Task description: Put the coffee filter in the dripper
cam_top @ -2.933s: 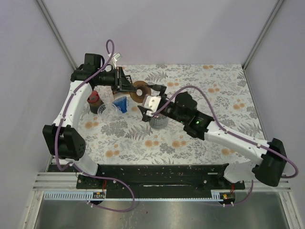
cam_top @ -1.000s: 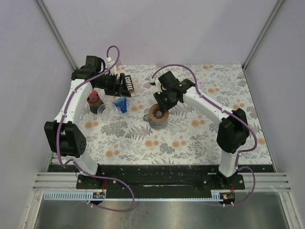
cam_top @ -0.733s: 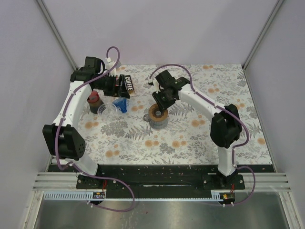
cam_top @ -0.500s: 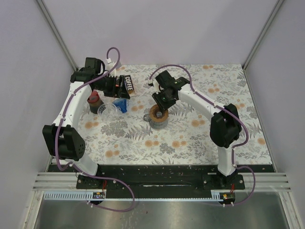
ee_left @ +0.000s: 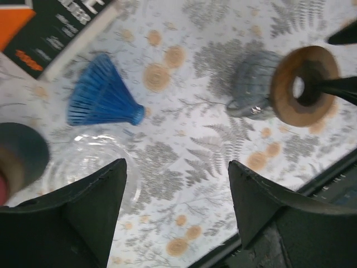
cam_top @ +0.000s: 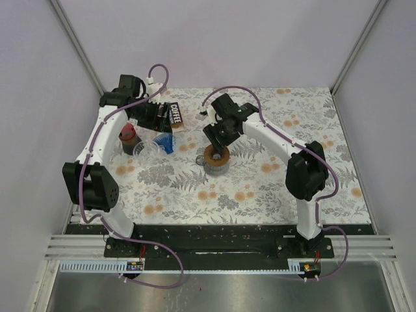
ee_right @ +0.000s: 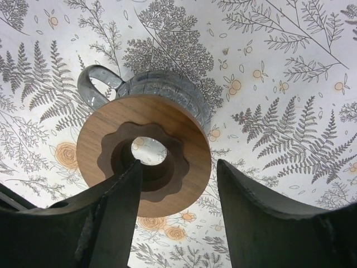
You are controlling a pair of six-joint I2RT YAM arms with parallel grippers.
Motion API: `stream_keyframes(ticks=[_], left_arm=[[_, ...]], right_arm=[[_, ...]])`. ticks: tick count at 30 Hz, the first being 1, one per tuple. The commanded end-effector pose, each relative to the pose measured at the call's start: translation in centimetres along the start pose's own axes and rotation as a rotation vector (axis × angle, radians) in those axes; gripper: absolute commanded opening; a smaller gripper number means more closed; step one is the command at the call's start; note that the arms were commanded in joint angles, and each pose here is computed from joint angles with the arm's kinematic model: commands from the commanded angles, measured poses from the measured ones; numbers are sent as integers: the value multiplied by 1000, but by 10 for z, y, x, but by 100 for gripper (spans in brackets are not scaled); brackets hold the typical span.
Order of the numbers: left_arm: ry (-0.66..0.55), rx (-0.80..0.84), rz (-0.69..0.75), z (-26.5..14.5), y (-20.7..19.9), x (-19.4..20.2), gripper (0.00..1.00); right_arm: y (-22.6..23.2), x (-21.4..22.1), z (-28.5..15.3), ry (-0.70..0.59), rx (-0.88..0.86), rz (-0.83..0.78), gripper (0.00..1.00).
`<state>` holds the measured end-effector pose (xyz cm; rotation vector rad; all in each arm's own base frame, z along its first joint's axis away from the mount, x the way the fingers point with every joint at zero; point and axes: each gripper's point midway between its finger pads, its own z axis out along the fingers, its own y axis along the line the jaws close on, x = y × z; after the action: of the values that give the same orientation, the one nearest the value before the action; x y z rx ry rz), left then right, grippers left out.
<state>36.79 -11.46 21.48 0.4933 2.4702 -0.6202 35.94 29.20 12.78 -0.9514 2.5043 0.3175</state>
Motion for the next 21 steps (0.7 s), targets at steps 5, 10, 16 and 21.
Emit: stream_keyframes(ticks=[5,10,16,21], left_arm=[[53,-227,224,25,62,-43,72],[148,-212,287,68,78,-35,71],[245,-133,275,95,81,-9,68],[306,-180,273,108,100,4,58]], right_arm=[[-12,-31,-83,-209,2,8,67],[-42,-11,-100,-226,31,117,68],[-58,5,-109,-238,56,176,68],[-60,8,-109,-236,55,173,68]])
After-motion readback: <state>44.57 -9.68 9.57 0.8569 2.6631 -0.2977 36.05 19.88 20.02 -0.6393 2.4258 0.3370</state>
